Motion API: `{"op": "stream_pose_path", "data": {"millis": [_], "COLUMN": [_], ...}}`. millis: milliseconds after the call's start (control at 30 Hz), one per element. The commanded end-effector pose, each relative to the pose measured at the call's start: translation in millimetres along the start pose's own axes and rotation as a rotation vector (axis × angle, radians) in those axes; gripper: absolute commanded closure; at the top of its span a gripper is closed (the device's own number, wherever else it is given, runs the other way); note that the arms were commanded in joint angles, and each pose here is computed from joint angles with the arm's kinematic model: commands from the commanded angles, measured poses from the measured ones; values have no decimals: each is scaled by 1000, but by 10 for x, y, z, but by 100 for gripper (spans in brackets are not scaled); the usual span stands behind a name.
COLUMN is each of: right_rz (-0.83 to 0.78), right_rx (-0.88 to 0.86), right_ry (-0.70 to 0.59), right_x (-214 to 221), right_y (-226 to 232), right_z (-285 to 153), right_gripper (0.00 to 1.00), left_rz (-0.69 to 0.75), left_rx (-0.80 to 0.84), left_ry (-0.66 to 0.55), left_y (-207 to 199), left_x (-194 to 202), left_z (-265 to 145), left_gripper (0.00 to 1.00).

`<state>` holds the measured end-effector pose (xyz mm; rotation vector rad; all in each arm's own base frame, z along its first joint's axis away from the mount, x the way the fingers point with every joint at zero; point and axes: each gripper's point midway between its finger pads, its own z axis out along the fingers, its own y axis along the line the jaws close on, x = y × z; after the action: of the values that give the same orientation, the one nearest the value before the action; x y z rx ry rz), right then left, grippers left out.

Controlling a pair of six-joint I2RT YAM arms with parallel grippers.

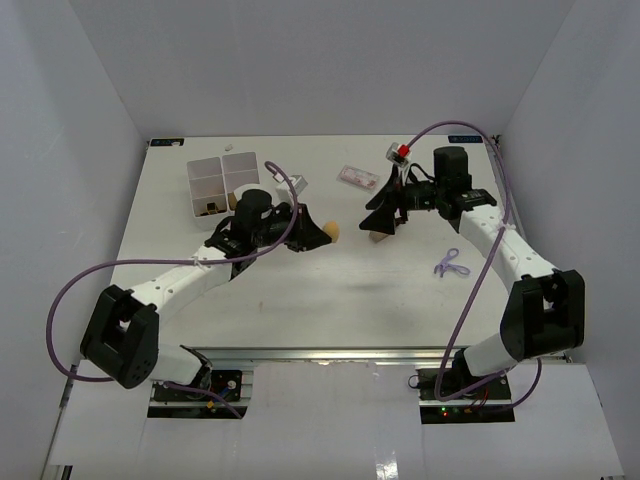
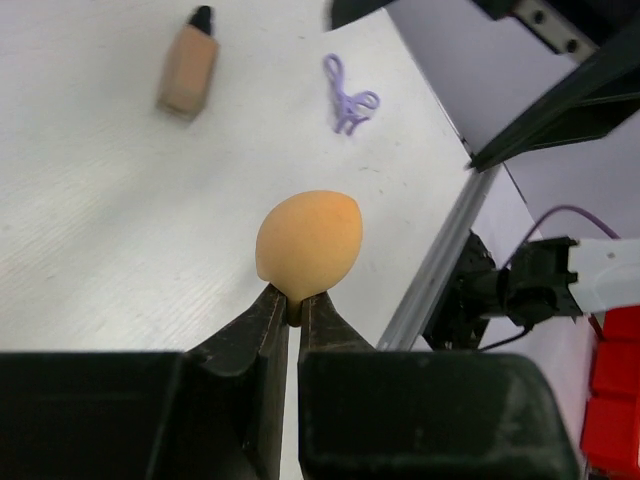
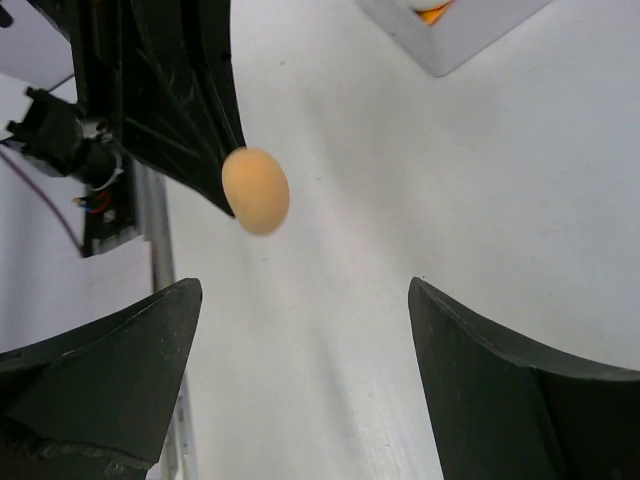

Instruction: Organize the makeup

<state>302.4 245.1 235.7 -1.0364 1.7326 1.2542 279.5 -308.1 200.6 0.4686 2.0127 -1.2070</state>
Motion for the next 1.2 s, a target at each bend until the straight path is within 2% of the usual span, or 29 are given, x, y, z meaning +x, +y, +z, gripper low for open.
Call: {"op": "stream_pose_path", "data": {"millis": [0,233,467,800,1167], "right_rz": [-140,-183,-167,-171,-154], "right_rx": [126,180,186,199,200], "right_ry": [-22,-65,-110,-111,-115], "right_x": [-98,98,103,172,207], "right_y": [-24,38,52,22,-9], "right_z": [-252,-452,-580,-610,-631], "right_gripper": [10,10,10,10,10], "left_rz": [-57,-226,-325,-369,-449], "left_rx": [-197,-564,-784,-930,-968], "left_ry": [-105,-191,-221,-162,-223], "left_y": [539,1733,2509,2938,3160], "left_x": [-413,-946,-1280,-1151,-1246], "left_z": [-439,-1147,-1526,-1669,-1790], "left_gripper": [100,100,100,100,100]}}
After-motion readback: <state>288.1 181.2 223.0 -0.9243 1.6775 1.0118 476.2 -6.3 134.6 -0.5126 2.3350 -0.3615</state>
